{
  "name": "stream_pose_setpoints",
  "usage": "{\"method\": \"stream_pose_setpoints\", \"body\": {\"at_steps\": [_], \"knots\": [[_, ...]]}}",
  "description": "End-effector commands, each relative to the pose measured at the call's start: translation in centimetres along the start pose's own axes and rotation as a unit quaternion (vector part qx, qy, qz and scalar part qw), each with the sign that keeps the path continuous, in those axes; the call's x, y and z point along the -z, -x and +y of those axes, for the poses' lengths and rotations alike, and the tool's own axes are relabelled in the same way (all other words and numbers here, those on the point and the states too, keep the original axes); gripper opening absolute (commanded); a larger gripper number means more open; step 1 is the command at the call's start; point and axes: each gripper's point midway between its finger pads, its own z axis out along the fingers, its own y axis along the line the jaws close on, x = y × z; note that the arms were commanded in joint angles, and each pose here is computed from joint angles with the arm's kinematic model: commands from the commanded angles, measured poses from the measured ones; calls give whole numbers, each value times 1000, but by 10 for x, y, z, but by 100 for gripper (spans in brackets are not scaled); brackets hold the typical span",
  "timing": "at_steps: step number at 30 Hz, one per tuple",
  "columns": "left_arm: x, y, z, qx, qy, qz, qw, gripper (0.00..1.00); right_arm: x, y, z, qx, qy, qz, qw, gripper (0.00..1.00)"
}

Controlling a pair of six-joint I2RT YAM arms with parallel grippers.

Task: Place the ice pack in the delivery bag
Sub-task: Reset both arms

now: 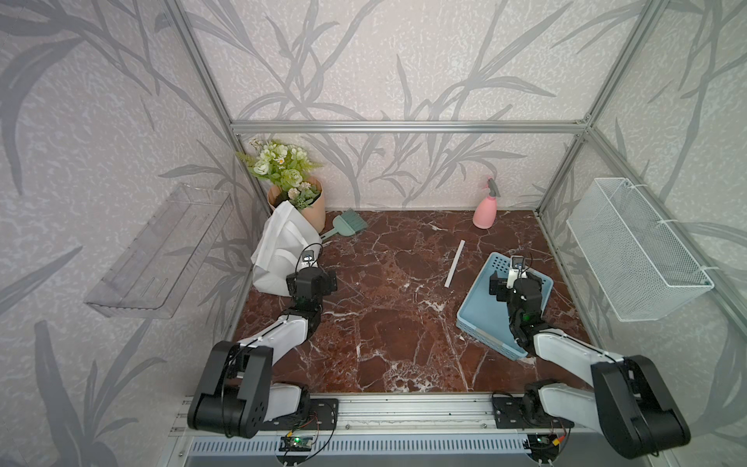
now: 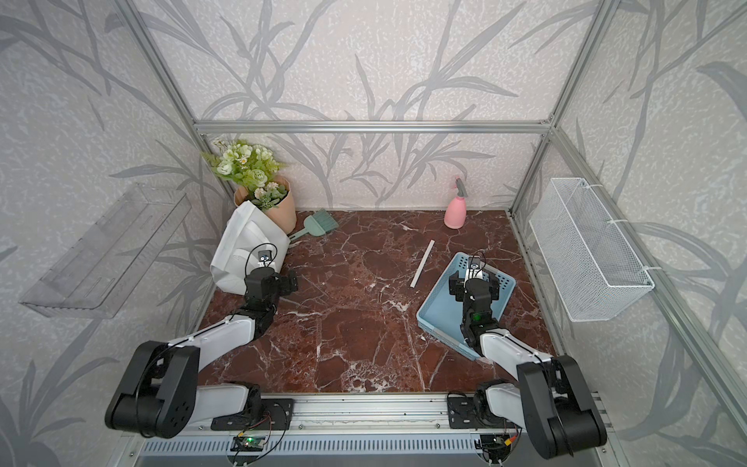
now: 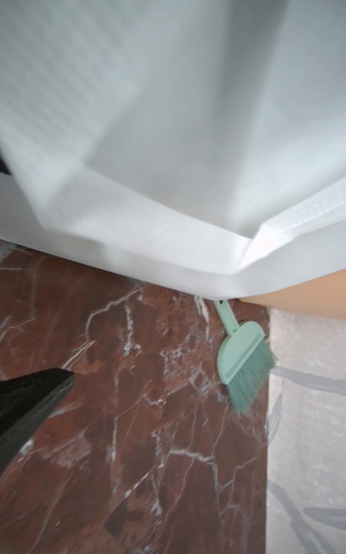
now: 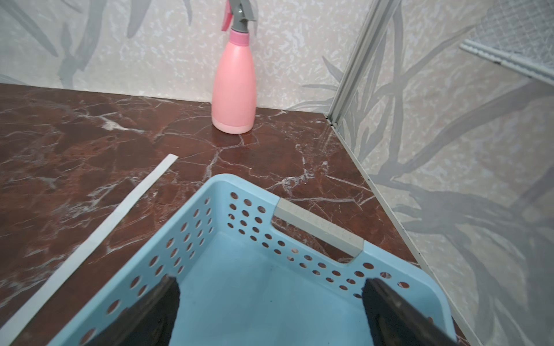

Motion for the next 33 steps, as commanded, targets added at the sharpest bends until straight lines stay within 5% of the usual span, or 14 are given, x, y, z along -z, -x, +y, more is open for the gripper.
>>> {"method": "stream_pose_setpoints", "body": {"at_steps": [1, 8, 13, 17, 22, 33], "knots": [[-3, 27, 8, -1, 23, -87, 996, 100, -9, 37, 8, -32, 46, -45, 997, 99], [-6, 17, 2, 1, -1, -105, 994, 100, -11, 44, 9, -60, 94, -66, 992, 99], [-5, 16, 2, 5, -10, -108, 994, 100, -16, 9, 9, -60, 86, 9, 994, 99], [-5, 15, 2, 5, -11, -107, 994, 100, -13, 9, 12, -58, 94, -55, 992, 99], [-5, 15, 2, 9, -24, -108, 994, 100, -24, -11, 30, -42, 131, -56, 989, 99], [8, 9, 3, 16, -49, -140, 989, 100, -40, -15, 20, -59, 103, -11, 993, 99]]}}
